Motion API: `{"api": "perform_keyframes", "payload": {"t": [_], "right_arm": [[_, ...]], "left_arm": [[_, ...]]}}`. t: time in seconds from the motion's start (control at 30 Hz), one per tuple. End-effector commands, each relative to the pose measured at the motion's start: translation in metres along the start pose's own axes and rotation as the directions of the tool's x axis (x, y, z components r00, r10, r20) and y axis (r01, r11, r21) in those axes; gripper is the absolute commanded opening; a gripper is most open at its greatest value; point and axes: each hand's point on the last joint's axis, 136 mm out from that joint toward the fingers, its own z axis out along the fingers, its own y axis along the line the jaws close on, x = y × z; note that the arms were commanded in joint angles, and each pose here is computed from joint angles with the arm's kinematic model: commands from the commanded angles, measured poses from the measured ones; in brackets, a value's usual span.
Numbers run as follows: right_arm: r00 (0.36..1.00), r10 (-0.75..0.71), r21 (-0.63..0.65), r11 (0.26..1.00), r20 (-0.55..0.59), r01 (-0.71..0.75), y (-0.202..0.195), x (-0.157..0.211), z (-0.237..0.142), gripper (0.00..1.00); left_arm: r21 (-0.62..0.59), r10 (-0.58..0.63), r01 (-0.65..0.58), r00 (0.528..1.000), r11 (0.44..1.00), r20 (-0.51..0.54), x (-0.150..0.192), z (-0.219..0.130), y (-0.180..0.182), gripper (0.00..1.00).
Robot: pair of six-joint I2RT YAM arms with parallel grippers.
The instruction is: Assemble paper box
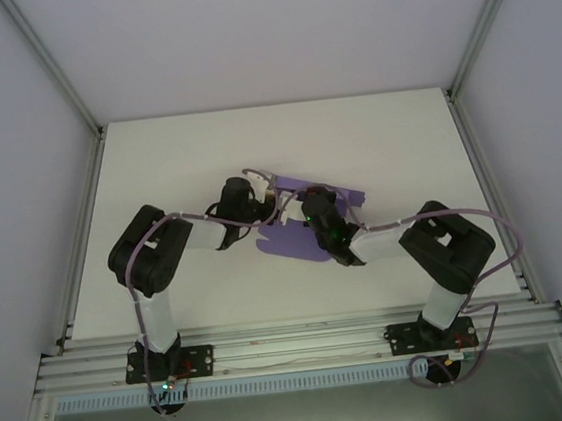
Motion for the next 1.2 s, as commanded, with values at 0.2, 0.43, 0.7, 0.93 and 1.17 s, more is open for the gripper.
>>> {"api": "perform_keyframes", "payload": {"t": [0.2, 0.43, 0.7, 0.93, 1.17], "right_arm": [[0.993, 0.042, -0.221, 0.975, 0.114, -0.016, 0.057, -0.019, -0.005, 0.00], [0.992, 0.099, -0.149, 0.985, 0.082, -0.086, 0.029, -0.012, 0.000, 0.17], [0.992, 0.128, -0.036, 0.991, 0.012, -0.128, -0.028, 0.017, 0.001, 0.37], [0.985, 0.162, 0.004, 0.987, -0.054, -0.162, -0.061, 0.047, 0.004, 0.49], [0.916, 0.396, -0.014, 0.918, -0.063, -0.397, -0.092, 0.064, 0.012, 0.57]], "left_arm": [[-0.119, -0.047, 0.073, 0.977, 0.990, 0.209, -0.061, 0.006, -0.003, 0.04], [-0.173, -0.050, 0.079, 0.985, 0.982, 0.165, -0.052, 0.006, -0.002, 0.00], [-0.136, 0.054, -0.041, 0.995, 0.990, 0.086, -0.037, -0.003, -0.012, 0.00], [-0.175, 0.098, -0.090, 0.995, 0.981, 0.036, -0.031, -0.008, -0.007, 0.00], [-0.205, 0.027, -0.027, 1.000, 0.978, -0.003, -0.023, -0.013, -0.002, 0.00]]}}
